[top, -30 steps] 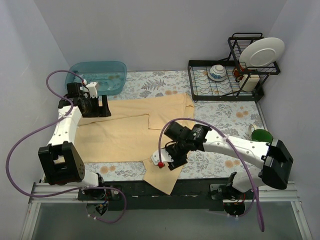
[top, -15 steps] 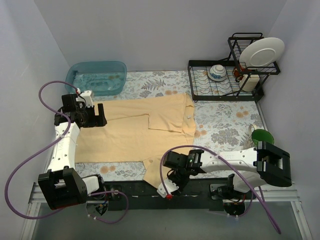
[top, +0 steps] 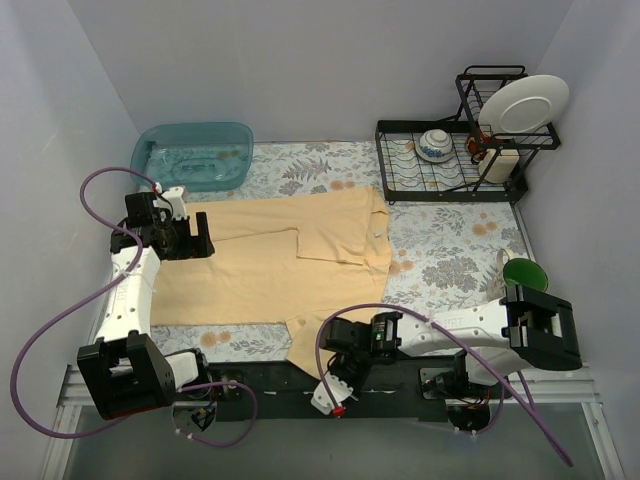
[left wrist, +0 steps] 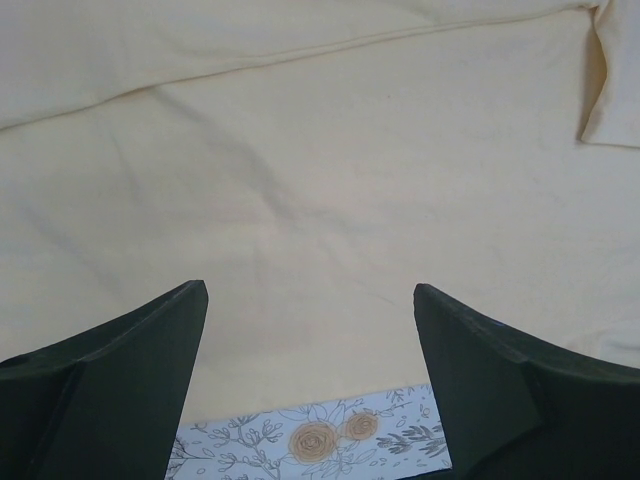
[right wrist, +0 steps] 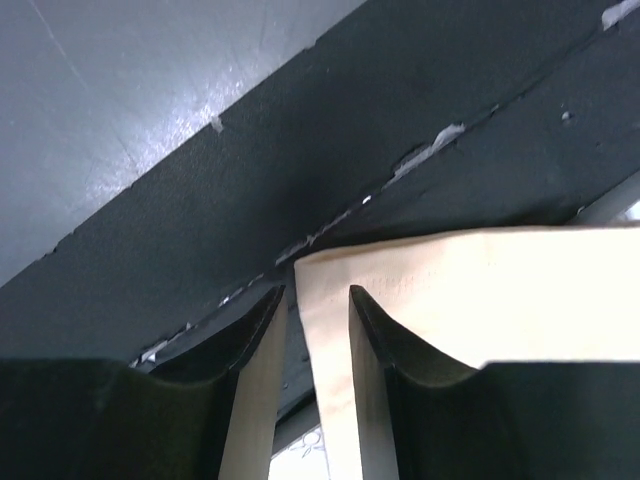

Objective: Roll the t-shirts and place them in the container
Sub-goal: Fold the T-shirt at the center of the board.

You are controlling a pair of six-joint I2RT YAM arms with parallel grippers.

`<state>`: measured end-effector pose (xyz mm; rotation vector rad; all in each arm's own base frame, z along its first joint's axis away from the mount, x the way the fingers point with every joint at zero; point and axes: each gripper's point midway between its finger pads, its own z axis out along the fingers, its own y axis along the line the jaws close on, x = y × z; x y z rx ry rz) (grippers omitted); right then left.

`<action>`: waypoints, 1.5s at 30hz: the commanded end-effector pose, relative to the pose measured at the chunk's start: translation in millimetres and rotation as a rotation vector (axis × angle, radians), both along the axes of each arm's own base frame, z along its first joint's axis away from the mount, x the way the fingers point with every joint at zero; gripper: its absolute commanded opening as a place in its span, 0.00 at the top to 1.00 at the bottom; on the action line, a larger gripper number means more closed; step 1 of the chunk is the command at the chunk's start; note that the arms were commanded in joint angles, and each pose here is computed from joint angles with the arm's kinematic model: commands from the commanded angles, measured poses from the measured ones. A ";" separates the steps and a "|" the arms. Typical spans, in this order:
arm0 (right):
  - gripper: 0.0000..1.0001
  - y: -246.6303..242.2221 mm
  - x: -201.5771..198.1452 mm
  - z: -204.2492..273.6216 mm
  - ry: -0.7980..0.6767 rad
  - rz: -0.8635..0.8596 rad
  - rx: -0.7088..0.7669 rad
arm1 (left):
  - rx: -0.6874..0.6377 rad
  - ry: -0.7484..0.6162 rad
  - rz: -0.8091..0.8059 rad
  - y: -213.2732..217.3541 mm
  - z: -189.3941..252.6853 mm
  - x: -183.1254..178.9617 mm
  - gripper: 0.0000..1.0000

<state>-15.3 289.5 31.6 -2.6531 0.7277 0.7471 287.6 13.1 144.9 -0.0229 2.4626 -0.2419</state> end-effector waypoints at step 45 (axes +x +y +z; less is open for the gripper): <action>0.99 1.0 11.5 1.5 -0.073 -0.107 0.011 | 0.118 0.017 0.048 22.2 2.2 -11.6 0.16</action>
